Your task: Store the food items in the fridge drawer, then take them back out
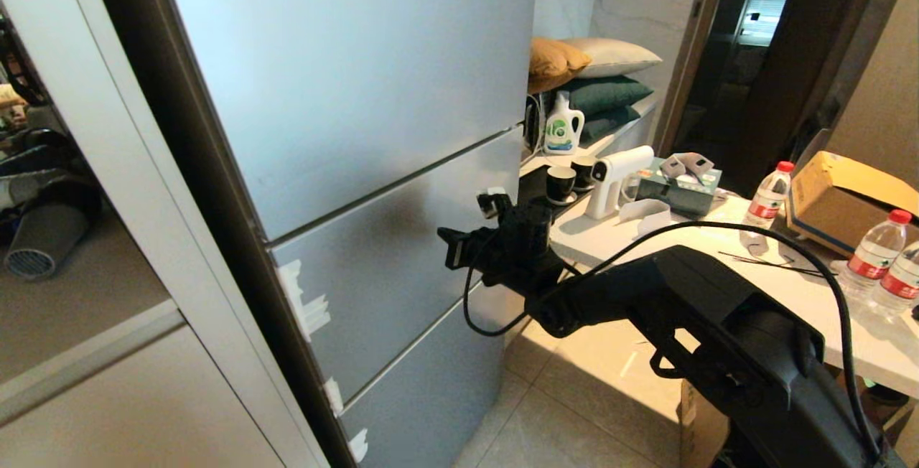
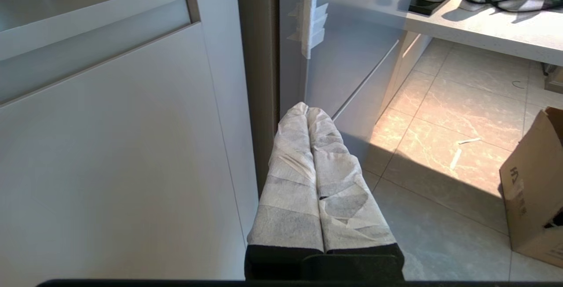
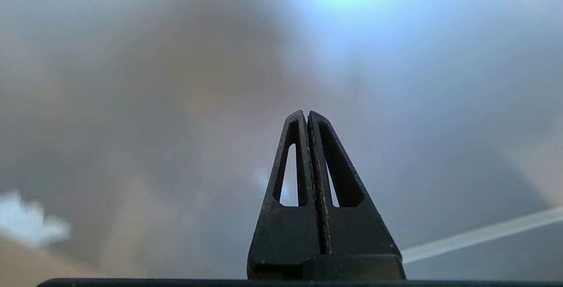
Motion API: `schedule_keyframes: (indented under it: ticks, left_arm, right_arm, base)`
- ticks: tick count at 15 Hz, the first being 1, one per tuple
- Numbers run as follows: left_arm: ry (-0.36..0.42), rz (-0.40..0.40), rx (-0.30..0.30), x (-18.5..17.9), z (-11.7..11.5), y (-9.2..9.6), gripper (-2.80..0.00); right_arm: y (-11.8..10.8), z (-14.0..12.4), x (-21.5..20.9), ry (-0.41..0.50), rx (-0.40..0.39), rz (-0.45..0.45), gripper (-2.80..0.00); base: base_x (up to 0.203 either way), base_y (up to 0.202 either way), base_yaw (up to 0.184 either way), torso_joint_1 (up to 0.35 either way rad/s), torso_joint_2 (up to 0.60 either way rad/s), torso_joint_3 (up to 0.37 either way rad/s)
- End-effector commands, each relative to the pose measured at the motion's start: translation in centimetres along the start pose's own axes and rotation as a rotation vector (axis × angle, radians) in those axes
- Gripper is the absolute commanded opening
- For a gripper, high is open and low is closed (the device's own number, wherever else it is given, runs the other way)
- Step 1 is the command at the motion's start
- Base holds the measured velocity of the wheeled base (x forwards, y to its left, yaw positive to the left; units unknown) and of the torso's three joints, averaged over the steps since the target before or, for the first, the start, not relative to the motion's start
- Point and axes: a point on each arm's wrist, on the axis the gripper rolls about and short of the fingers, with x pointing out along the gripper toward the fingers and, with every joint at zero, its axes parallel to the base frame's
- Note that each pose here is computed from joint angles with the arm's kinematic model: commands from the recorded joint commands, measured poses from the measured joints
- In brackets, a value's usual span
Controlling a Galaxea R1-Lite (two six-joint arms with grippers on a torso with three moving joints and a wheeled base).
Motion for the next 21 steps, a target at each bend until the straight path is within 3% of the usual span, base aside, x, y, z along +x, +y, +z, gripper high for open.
schedule_keyframes:
  ticks: [1, 3, 6, 10, 12, 16, 19, 21]
  left_arm:
    - [0.010, 0.000, -0.001, 0.1, -0.3, 0.0, -2.80]
    - [0.010, 0.000, -0.001, 0.1, -0.3, 0.0, -2.80]
    - [0.010, 0.000, -0.001, 0.1, -0.3, 0.0, -2.80]
    - [0.010, 0.000, -0.001, 0.1, -0.3, 0.0, -2.80]
    - [0.010, 0.000, -0.001, 0.1, -0.3, 0.0, -2.80]
    - [0.010, 0.000, -0.001, 0.1, -0.3, 0.0, -2.80]
    - [0.010, 0.000, -0.001, 0.1, -0.3, 0.0, -2.80]
    - [0.010, 0.000, -0.001, 0.1, -0.3, 0.0, -2.80]
  right_arm:
    - [1.8, 1.8, -2.5, 0.032, 0.003, -0.003, -2.80]
    - [3.5, 4.4, -6.3, 0.058, -0.035, -0.033, -2.80]
    - [6.0, 8.2, -14.7, 0.076, -0.127, -0.152, -2.80]
    - [7.5, 12.4, -28.9, 0.011, -0.198, -0.311, -2.80]
    - [7.6, 12.8, -36.2, -0.046, -0.216, -0.435, -2.80]
    - [9.6, 9.1, -47.4, -0.133, -0.250, -0.646, -2.80]
    - [10.8, 3.7, -51.5, -0.061, -0.248, -0.741, -2.80]
    - [11.3, 0.7, -52.9, 0.018, -0.215, -0.751, -2.80]
  base:
    - [0.000, 0.000, 0.000, 0.000, 0.00, 0.000]
    - [0.000, 0.000, 0.000, 0.000, 0.00, 0.000]
    - [0.000, 0.000, 0.000, 0.000, 0.00, 0.000]
    - [0.000, 0.000, 0.000, 0.000, 0.00, 0.000]
    - [0.000, 0.000, 0.000, 0.000, 0.00, 0.000]
    - [0.000, 0.000, 0.000, 0.000, 0.00, 0.000]
    - [0.000, 0.000, 0.000, 0.000, 0.00, 0.000]
    - [0.000, 0.000, 0.000, 0.000, 0.00, 0.000]
